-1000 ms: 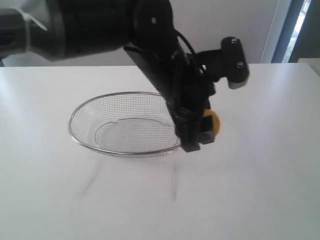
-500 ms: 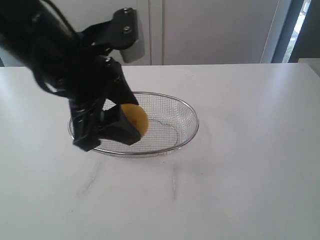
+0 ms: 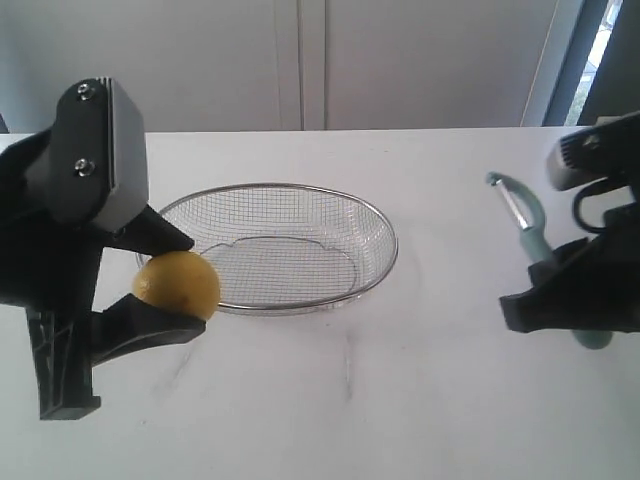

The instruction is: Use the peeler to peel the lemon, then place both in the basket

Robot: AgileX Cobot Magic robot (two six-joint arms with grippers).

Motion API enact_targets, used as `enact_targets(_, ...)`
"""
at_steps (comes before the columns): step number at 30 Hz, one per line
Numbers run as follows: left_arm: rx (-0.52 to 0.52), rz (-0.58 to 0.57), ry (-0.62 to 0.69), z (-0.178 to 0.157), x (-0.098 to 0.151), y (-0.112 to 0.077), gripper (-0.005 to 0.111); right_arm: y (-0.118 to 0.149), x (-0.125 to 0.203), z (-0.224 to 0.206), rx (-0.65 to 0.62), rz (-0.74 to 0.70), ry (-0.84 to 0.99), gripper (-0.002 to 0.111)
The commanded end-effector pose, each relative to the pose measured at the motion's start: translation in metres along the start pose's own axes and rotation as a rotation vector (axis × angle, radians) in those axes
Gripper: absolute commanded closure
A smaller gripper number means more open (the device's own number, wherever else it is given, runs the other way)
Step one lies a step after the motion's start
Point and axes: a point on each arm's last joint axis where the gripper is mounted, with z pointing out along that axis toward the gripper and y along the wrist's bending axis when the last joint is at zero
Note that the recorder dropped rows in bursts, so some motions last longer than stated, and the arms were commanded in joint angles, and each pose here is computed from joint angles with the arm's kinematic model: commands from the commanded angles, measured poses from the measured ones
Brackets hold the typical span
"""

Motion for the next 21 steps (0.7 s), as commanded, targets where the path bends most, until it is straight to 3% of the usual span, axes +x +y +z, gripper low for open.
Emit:
enact_targets(1, -0.087, -0.036, -0.055, -0.002, 0.001, 0.003, 0.107, 0.012, -0.009, 0.025, -0.088, -0.034, 0.069, 0.108)
enact_targets(10, -0.125, -0.115, -0.130, -0.003, -0.005, 0.007, 0.107, 0.037, -0.040, 0.062, -0.265, -0.066, 0.123, 0.108)
enact_targets(21, -0.102, -0.195, -0.173, -0.003, -0.009, 0.005, 0.107, 0.066, -0.038, 0.076, -0.563, -0.059, 0.242, 0.108)
